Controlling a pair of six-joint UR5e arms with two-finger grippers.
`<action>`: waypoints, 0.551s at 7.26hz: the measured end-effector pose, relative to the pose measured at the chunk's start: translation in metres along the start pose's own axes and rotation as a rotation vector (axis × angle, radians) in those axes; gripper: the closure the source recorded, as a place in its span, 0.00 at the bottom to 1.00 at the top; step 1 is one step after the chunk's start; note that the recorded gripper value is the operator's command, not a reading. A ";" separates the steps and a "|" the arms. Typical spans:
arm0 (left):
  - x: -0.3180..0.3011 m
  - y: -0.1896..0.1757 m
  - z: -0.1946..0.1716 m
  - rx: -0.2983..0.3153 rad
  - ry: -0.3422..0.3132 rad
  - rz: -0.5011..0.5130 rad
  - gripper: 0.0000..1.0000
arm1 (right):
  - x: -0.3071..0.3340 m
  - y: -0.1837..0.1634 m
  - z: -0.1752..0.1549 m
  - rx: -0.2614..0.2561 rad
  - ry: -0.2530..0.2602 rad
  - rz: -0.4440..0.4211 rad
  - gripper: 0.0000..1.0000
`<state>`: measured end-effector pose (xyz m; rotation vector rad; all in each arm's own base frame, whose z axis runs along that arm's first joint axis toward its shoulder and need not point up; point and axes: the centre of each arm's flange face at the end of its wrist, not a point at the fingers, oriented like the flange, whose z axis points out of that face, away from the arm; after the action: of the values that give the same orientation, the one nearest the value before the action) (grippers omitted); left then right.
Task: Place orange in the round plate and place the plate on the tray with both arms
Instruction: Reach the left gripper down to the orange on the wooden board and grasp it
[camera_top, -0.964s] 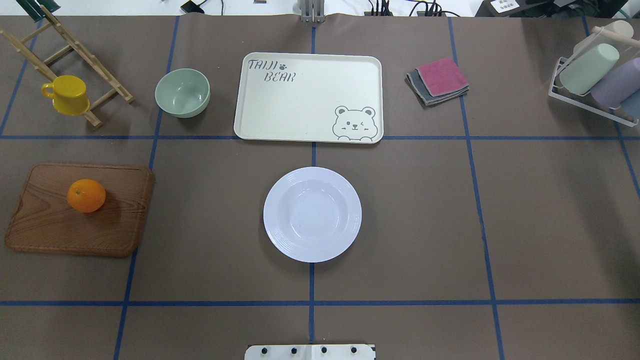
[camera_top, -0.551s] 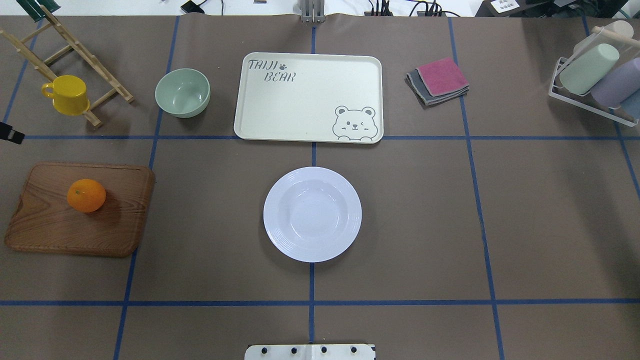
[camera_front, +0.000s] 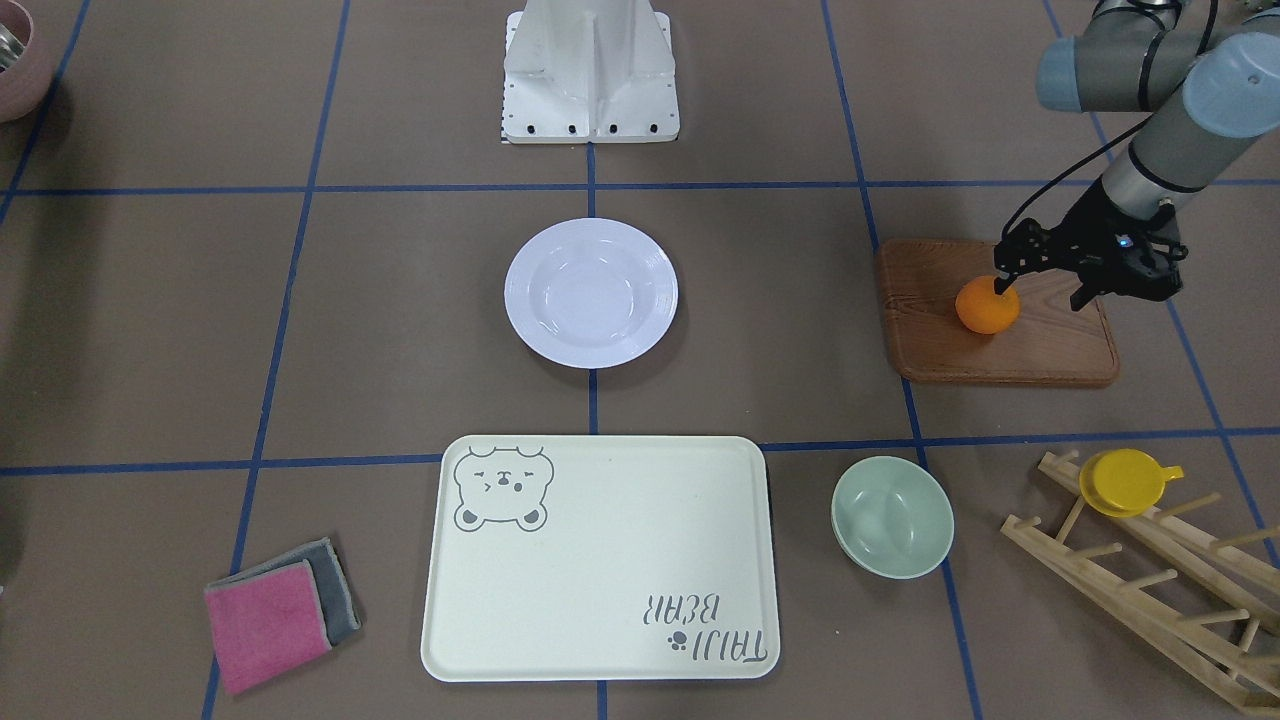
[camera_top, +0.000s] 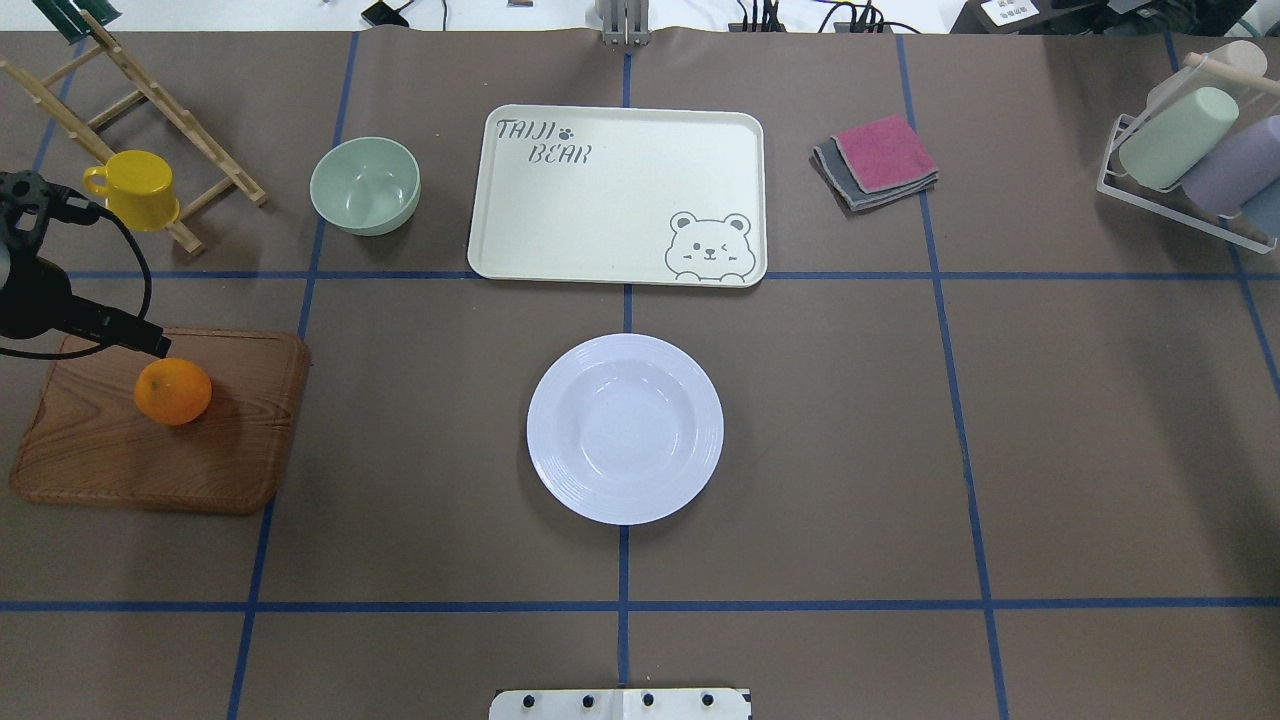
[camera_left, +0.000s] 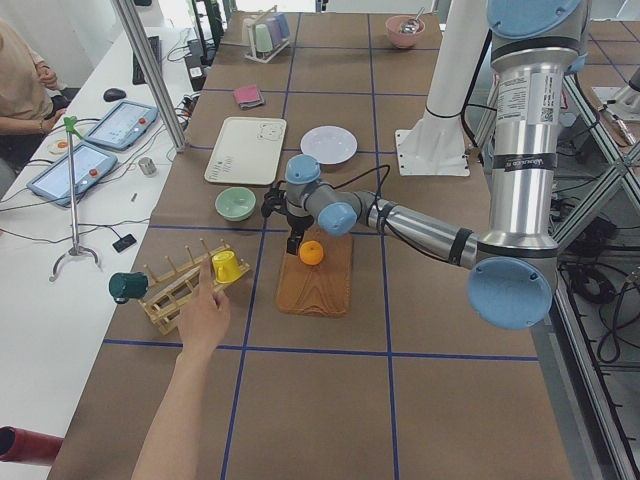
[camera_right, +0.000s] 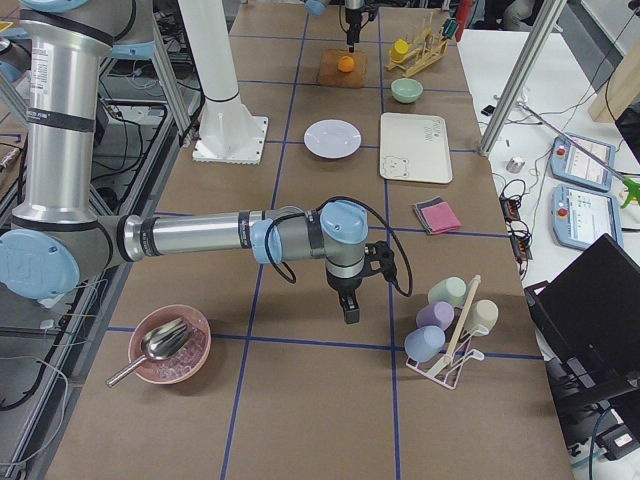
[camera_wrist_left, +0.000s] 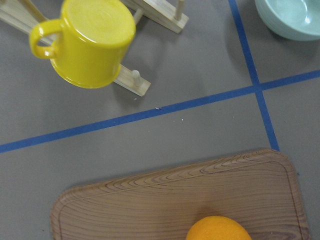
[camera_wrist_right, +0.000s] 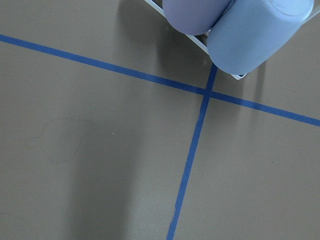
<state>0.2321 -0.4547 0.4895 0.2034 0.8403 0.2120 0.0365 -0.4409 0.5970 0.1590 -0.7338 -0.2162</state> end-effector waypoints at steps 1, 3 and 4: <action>0.008 0.005 0.010 -0.010 0.005 0.003 0.00 | 0.000 0.000 0.000 0.000 0.000 0.000 0.00; 0.016 0.013 0.026 -0.030 -0.002 0.015 0.00 | 0.000 0.000 0.000 0.000 0.000 0.000 0.00; 0.016 0.015 0.033 -0.037 -0.012 0.019 0.00 | 0.000 0.000 0.000 -0.001 0.000 0.001 0.00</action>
<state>0.2657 -0.4395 0.5036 0.1781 0.8223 0.2435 0.0365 -0.4408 0.5976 0.1578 -0.7338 -0.2158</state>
